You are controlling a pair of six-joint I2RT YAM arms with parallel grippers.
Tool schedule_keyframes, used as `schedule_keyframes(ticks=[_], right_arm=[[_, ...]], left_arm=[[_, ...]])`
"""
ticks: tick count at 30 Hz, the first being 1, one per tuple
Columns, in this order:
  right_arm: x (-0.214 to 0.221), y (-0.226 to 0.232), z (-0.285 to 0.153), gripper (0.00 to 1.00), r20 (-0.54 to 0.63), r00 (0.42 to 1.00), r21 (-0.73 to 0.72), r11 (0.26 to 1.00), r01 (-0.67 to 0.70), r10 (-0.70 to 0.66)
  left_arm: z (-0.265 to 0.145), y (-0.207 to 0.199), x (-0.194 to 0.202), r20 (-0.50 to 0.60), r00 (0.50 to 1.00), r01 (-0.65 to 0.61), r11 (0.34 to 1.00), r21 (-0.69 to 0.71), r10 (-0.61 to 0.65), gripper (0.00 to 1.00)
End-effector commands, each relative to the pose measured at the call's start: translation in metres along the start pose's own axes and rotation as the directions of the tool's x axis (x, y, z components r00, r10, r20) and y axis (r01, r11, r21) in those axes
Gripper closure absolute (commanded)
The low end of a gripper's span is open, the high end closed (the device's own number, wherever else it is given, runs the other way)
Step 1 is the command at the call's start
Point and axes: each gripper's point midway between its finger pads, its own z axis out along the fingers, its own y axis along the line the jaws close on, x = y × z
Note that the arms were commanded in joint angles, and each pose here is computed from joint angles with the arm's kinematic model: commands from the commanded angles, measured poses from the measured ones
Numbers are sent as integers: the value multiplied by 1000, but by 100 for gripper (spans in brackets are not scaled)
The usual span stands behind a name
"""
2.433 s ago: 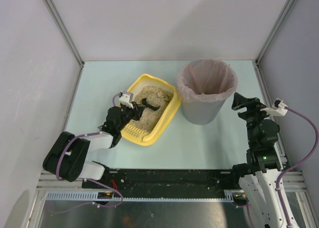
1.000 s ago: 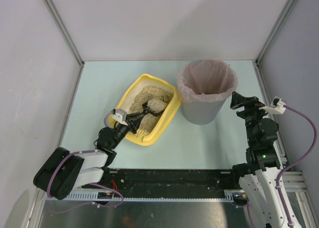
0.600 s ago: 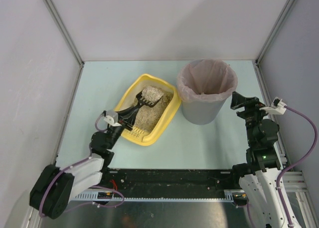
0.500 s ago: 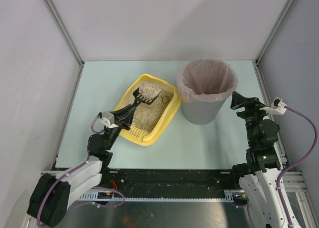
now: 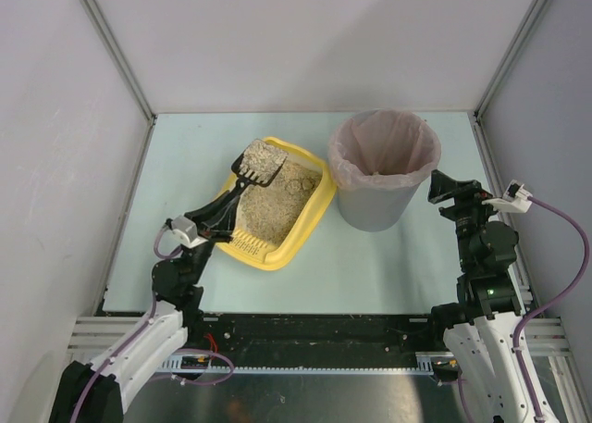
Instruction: Clean the litter box
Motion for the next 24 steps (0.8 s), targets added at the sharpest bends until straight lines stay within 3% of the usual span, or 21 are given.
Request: schedule_keyframes(ticks=[1, 6, 10, 16, 17, 20, 24], right_arm=[[-12, 6, 1, 23, 49, 999, -17, 1000, -3, 4], [-11, 6, 2, 23, 43, 999, -17, 1000, -3, 4], [-8, 6, 4, 23, 34, 999, -16, 1000, -2, 3], [-7, 6, 4, 23, 31, 1000, -15, 1000, -2, 3], [-8, 6, 5, 23, 34, 999, -14, 1000, -5, 5], [-6, 7, 5, 23, 24, 1000, -22, 1000, -6, 6], [-8, 8, 4, 23, 33, 999, -23, 1000, -7, 8]], left_arm=[[-39, 9, 47, -94, 995, -25, 999, -37, 22, 100], [-40, -1, 55, -133, 990, -47, 998, 33, 51, 100], [-46, 14, 56, -126, 991, -56, 997, -52, 49, 100], [-47, 11, 59, -141, 990, -22, 999, -31, 17, 100], [-46, 1, 60, -151, 988, -13, 1000, 22, 16, 100], [-49, 13, 63, -152, 988, -7, 999, -46, 0, 100], [-44, 3, 59, -156, 988, 3, 1000, 16, -1, 100]])
